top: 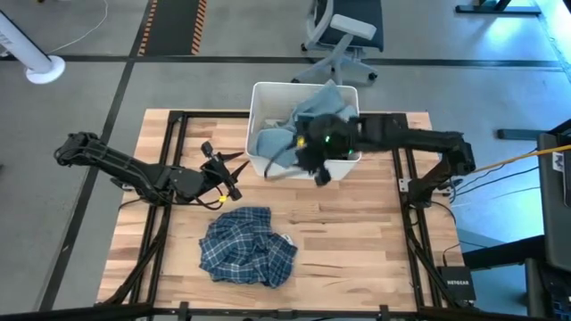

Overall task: Sort clothes
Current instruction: Put the blue pants into the white laundry bin

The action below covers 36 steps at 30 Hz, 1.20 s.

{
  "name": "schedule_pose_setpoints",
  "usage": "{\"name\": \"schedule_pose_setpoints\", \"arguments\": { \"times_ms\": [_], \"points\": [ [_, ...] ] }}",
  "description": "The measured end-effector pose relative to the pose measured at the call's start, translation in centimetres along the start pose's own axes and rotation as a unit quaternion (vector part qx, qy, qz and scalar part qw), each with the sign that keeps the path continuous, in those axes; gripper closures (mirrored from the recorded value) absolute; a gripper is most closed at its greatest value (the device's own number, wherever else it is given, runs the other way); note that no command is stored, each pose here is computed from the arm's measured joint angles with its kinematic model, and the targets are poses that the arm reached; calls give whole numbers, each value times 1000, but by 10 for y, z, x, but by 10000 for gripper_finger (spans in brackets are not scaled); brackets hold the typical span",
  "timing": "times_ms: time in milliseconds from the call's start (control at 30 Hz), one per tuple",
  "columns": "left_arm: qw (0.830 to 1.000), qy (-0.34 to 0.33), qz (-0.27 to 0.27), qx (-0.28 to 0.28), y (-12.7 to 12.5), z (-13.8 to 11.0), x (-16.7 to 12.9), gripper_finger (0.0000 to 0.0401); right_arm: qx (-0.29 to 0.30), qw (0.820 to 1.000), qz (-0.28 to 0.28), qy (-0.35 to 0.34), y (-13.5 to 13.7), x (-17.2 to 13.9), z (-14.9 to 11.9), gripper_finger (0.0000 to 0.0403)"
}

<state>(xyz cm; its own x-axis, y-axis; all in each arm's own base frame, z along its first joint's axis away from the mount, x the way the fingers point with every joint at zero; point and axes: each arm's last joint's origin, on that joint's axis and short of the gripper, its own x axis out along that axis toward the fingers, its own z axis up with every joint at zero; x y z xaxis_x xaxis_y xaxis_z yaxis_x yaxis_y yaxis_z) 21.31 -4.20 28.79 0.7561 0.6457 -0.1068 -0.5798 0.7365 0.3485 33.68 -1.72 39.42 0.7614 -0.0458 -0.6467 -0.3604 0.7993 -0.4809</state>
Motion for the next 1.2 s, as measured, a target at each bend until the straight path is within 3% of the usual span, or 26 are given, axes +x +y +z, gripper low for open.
{"name": "schedule_pose_setpoints", "arguments": {
  "times_ms": [133,267,467,700,900,1200],
  "points": [
    [1000,0,0,-1,0,0,0,270,-42,999,17,-14,21,21,8,173],
    [1000,0,0,-3,0,0,0,270,-54,998,7,40,22,45,0,173],
    [1000,1,0,-7,0,0,0,270,-48,987,-85,128,-11,52,-27,173],
    [1000,0,0,1,0,0,0,270,27,980,-112,161,-62,44,-77,173],
    [1000,0,0,1,0,0,0,270,109,973,-82,187,-82,53,-117,173],
    [1000,0,0,0,0,0,0,270,118,963,-16,240,-68,105,-147,173]
  ]
}}
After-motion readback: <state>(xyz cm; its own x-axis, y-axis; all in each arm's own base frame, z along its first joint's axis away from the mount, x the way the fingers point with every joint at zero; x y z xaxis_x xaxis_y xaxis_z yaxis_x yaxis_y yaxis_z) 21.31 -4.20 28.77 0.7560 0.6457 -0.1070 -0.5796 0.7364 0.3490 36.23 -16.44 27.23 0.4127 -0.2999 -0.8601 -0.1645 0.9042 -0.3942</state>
